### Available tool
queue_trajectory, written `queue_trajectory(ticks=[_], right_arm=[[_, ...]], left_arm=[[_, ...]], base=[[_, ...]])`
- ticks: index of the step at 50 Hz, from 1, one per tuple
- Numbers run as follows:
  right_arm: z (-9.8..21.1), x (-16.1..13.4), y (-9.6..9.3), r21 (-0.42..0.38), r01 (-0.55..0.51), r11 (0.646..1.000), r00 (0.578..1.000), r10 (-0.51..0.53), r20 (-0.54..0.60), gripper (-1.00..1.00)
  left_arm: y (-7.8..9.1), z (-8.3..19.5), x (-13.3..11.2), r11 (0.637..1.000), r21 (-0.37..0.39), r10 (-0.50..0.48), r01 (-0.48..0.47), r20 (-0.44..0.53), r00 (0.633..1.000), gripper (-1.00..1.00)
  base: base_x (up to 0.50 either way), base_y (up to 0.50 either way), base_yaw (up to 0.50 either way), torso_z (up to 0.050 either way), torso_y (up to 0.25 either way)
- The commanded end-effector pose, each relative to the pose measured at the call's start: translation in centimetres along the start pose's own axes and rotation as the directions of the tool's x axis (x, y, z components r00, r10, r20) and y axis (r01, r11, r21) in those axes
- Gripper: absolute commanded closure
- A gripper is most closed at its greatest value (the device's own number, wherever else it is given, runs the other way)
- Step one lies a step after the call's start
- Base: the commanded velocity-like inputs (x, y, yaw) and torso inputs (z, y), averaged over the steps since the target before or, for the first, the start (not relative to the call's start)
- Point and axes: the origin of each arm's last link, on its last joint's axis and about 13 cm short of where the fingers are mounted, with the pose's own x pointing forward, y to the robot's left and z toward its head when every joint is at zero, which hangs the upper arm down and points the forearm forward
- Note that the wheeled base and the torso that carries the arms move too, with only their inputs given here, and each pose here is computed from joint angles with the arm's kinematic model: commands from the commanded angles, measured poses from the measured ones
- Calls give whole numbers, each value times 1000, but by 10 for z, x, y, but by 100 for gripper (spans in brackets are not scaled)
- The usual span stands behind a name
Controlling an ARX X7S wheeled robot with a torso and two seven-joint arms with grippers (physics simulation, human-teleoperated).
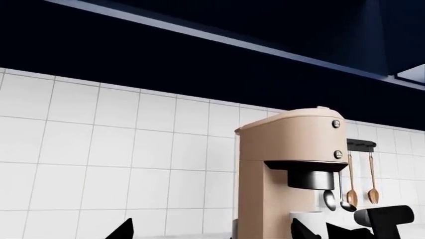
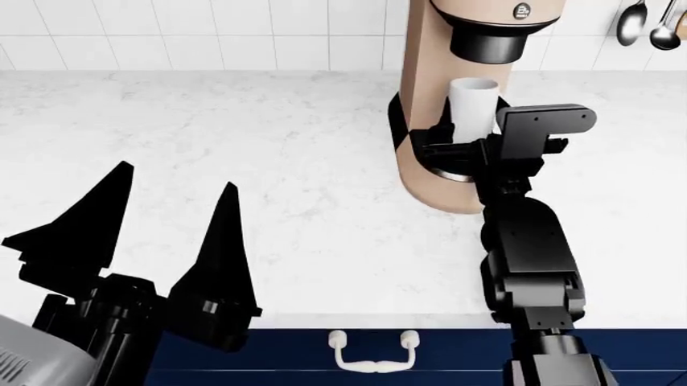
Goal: Pick the mug from the cabinet, place it under the coffee machine dispenser, and press the start button.
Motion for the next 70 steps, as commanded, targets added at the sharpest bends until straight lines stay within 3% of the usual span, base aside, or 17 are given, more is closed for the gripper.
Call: queue_trajectory(ticks=[1,20,21,41,58,70], right_arm=[[-8,-3,-1,-26,6,1000,1000,-6,-21,100],[-18,5,4,-20,25,999,999,-26,-43,100],[-19,5,4,-19,25,1000,998,-25,-51,-100],[-15,-3,4,-7,24,1000,998,-24,-61,-100],[39,-53,-2,12,-4,1000,1000,4,11,-100],[87,-85,-2,-2,-99,995,991,99,92,-100]], left_arm=[[0,0,-1,1000,1,-1,1,2,1000,-100],[0,1,-2,1000,0,-1,1,5,1000,-100],[0,1,-2,1000,0,-1,1,5,1000,-100],[-1,1,-3,1000,1,1,-1,5,1000,-100],[-2,2,0,1000,1,-8,8,10,1000,-100],[-2,1,0,1000,-1,-9,9,10,1000,-100]], base=[[0,0,0,0,0],[4,0,2,0,-3],[0,0,0,0,0],[0,0,0,-1,-3],[0,0,0,-1,0],[0,0,0,0,0]])
